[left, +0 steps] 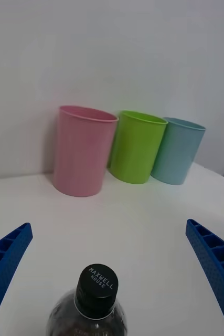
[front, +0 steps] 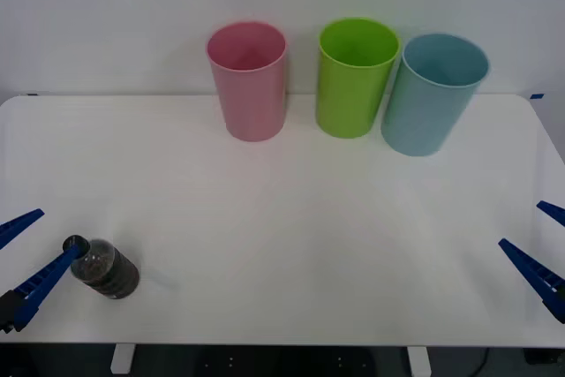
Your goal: Grasp the object on the table and drop it into the matching bin: aluminum can to the light blue bin, PET bottle to the pink bin.
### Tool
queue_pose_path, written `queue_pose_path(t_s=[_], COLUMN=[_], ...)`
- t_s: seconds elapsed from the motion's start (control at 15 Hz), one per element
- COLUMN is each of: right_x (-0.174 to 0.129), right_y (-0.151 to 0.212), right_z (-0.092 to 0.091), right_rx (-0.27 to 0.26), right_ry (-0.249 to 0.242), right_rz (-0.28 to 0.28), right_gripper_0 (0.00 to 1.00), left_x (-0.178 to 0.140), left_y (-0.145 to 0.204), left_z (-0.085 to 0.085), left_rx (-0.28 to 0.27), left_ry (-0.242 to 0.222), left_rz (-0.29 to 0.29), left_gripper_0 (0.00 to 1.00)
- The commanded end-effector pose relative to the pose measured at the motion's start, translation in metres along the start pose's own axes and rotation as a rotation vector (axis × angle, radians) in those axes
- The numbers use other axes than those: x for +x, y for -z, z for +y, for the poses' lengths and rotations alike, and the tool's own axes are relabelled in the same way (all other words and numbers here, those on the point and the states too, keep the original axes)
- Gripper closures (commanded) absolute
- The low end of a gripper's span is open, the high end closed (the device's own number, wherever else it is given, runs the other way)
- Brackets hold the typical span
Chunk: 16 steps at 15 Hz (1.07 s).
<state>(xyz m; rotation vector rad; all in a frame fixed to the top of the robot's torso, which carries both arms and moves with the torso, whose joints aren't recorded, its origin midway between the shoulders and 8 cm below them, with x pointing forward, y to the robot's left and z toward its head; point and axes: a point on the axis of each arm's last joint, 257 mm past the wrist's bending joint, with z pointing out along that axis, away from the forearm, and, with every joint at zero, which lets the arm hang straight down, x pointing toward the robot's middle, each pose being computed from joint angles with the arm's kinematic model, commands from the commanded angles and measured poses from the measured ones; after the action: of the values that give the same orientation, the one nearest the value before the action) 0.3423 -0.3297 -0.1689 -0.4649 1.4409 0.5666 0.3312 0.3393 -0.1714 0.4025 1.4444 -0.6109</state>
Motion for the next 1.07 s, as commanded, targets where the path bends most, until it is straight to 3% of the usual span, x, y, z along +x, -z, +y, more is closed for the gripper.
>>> queue_pose_path(t_s=[0.07,0.47,0.87,1.07], right_x=[0.000,0.000,0.000,0.000], right_y=[0.000,0.000,0.000,0.000], right_z=[0.000,0.000,0.000,0.000], right_rx=[0.000,0.000,0.000,0.000], right_ry=[0.000,0.000,0.000,0.000], right_rz=[0.000,0.000,0.000,0.000], right_gripper_0=[0.00,0.00,0.00,0.00], left_x=[0.006,0.025,0.056,0.074], left_y=[0.015,0.049,0.077,0.084], left_z=[0.009,0.017,0.027,0.022], left_rx=[-0.028,-0.071,-0.127,-0.129], left_ry=[0.003,0.001,-0.116,-0.109], left_rz=[0.024,0.102,0.148,0.186], left_gripper_0=[0.00,0.00,0.00,0.00])
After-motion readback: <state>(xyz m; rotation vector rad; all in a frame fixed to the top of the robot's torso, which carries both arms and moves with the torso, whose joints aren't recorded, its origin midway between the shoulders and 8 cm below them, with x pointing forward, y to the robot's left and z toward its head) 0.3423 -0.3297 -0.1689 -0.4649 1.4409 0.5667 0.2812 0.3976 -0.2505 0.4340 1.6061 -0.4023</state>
